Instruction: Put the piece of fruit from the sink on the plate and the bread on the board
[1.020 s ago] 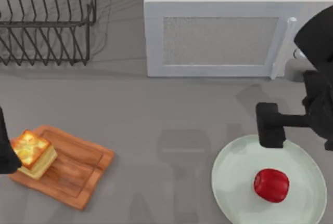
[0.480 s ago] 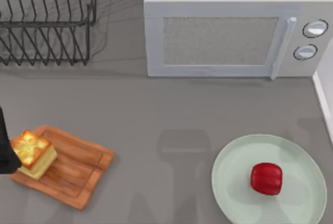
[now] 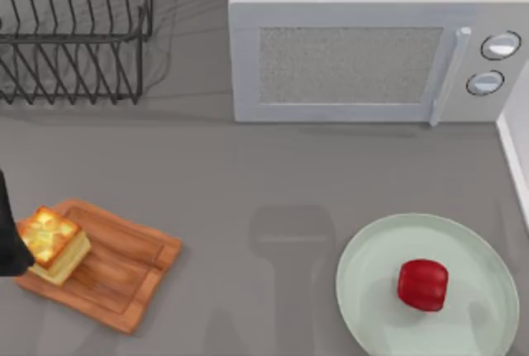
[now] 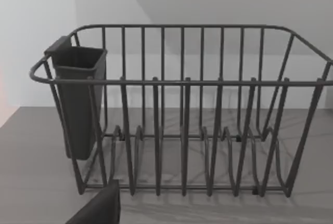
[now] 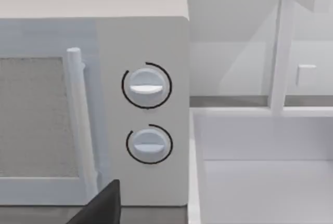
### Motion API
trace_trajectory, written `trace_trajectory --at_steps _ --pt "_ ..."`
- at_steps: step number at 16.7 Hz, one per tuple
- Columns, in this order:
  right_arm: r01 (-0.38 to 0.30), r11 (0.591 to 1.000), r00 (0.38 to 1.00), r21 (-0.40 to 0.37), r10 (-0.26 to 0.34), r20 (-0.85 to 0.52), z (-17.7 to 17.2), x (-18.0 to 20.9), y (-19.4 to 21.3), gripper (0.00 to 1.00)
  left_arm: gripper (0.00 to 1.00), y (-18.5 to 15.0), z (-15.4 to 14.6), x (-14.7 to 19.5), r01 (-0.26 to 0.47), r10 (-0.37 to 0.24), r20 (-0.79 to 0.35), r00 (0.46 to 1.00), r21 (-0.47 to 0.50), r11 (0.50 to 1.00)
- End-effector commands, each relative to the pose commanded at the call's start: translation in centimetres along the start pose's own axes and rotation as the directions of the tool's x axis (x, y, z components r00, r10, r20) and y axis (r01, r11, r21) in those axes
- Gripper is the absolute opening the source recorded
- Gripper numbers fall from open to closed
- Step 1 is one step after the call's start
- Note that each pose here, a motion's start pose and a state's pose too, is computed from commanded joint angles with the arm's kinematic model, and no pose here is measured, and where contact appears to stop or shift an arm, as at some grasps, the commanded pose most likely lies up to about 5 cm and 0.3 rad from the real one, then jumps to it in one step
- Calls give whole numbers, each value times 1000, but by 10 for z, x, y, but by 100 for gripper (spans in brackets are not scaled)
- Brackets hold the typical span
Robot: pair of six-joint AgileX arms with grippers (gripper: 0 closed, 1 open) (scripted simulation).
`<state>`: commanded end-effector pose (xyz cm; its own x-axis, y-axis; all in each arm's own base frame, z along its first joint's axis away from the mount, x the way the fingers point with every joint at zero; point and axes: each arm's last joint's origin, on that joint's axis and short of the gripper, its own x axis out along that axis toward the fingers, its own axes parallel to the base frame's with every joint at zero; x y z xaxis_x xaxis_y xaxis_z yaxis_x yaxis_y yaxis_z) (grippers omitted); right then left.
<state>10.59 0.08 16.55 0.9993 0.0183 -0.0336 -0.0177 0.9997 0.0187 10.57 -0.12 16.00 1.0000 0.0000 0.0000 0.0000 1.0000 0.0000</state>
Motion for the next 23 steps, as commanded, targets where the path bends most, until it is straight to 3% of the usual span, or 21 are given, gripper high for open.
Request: trace_trajectory --at_steps 9,12,15,18,23 --pt "18 1000 999 -18 -18 34 -5 0 -2 100 100 0 6 0 5 -4 -29 1000 14 1000" --pt "18 1000 999 -18 -18 34 -5 0 -2 100 100 -2 25 2 30 -21 -142 990 56 998" --pt "18 1000 999 -18 -18 34 -5 0 -2 100 100 -5 44 15 83 -43 -346 937 102 991" --pt "18 1000 999 -18 -18 34 -5 0 -2 100 100 -10 54 41 170 -58 -606 794 129 977" --pt "18 1000 999 -18 -18 34 -5 0 -2 100 100 -21 43 98 333 -44 -921 387 95 938"
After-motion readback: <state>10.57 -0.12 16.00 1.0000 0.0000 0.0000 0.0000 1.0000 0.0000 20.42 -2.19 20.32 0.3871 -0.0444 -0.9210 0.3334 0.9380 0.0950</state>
